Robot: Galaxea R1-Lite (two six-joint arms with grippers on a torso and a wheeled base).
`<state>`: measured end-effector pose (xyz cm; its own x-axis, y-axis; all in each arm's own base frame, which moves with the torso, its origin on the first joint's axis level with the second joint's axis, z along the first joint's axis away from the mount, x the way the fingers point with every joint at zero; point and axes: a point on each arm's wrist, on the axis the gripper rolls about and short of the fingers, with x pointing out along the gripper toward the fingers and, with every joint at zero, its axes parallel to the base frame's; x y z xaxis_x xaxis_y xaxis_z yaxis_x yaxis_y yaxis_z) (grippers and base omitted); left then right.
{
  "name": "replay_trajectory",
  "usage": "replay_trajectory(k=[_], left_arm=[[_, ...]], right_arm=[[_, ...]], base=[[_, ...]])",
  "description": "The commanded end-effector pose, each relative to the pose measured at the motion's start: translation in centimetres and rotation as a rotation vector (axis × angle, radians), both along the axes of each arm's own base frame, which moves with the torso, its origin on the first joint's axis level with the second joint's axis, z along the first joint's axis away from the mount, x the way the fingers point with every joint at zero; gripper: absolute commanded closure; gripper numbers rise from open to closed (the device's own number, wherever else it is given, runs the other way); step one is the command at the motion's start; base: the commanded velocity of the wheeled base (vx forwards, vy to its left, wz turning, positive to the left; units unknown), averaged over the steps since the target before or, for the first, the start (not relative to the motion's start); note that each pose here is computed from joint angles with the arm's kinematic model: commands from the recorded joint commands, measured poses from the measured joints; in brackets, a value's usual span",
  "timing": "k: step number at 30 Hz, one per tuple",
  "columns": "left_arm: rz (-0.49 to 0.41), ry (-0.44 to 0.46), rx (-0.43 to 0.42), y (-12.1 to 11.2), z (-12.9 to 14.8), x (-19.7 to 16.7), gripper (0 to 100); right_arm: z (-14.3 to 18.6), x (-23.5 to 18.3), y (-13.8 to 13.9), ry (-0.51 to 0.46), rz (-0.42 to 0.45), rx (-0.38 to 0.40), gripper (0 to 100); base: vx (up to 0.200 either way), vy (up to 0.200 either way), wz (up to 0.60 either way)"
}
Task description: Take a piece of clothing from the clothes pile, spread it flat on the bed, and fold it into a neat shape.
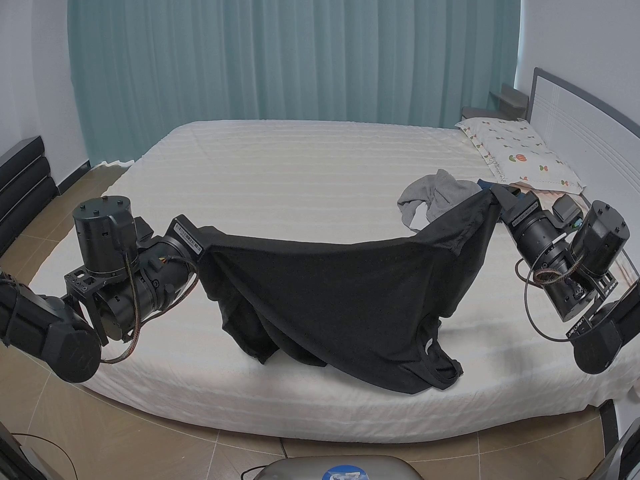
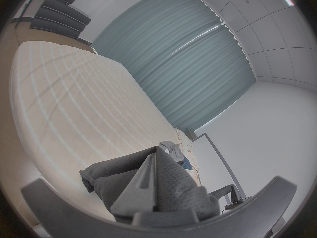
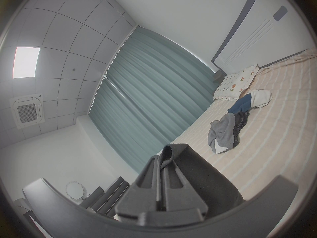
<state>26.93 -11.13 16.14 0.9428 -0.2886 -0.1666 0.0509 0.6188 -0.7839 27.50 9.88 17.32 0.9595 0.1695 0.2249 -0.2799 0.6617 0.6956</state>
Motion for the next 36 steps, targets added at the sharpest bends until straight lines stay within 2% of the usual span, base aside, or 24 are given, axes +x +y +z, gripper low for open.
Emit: replay_trajectory(k=[1,4,7,10,15,18,20,21,22,23,27,30,36], left_arm=[[-0.002,0.021,0.01,0.1,-0.6,-0.3,100],[-0.018,0.036,0.025,-0.3,-0.9,-0.7,100],[-0.034,0.04,0.048,-0.4,-0.4,-1.3,100],[-0.05,0.045,0.07,-0.4,0.2,-2.0,100],[-0.045,-0.011,0.074,-0.1,2.0,-2.4,100],[-0.031,-0.055,0.064,0.5,4.8,-2.8,100],[-0.03,-0.056,0.066,0.6,4.9,-2.8,100],[-0.015,-0.051,0.059,1.1,7.5,-3.0,100],[-0.014,-0.051,0.059,1.2,7.7,-3.0,100],[0.002,-0.05,0.058,1.5,9.2,-2.7,100],[0.022,-0.046,0.061,1.6,10.4,-1.8,100],[0.042,-0.006,0.075,1.6,9.9,-0.1,100],[0.065,0.063,0.081,1.5,8.3,2.9,100]], right_arm=[[0.1,-0.1,0.0,-0.003,0.003,-0.001,100],[0.5,0.0,0.2,-0.014,0.028,-0.016,100],[0.5,-0.3,0.2,-0.025,0.034,-0.065,100],[1.3,-1.9,-0.3,-0.045,0.039,-0.064,100],[3.8,-4.4,-1.2,-0.117,0.031,-0.045,100],[7.6,-6.9,-2.2,-0.192,0.027,-0.025,100],[7.8,-7.0,-2.3,-0.196,0.025,-0.024,100],[11.0,-8.0,-2.7,-0.235,0.022,-0.008,100],[11.4,-8.1,-2.8,-0.242,0.022,-0.006,100],[13.6,-8.1,-2.9,-0.264,0.014,0.005,100],[15.5,-6.6,-2.4,-0.246,0.016,-0.001,100],[15.2,-3.9,-1.4,-0.189,0.008,-0.018,100],[12.5,1.9,0.8,-0.095,0.005,-0.053,100]], base=[[-0.2,0.0,0.0],[-0.2,0.0,0.0],[-0.2,0.0,0.0],[-0.2,0.0,0.0],[0.0,0.0,0.0],[0.0,0.0,0.0],[0.0,0.0,0.0],[0.0,0.0,0.0],[0.0,0.0,0.0],[0.0,0.0,0.0],[0.0,0.0,0.0],[0.0,0.0,0.0],[0.2,0.0,0.0]])
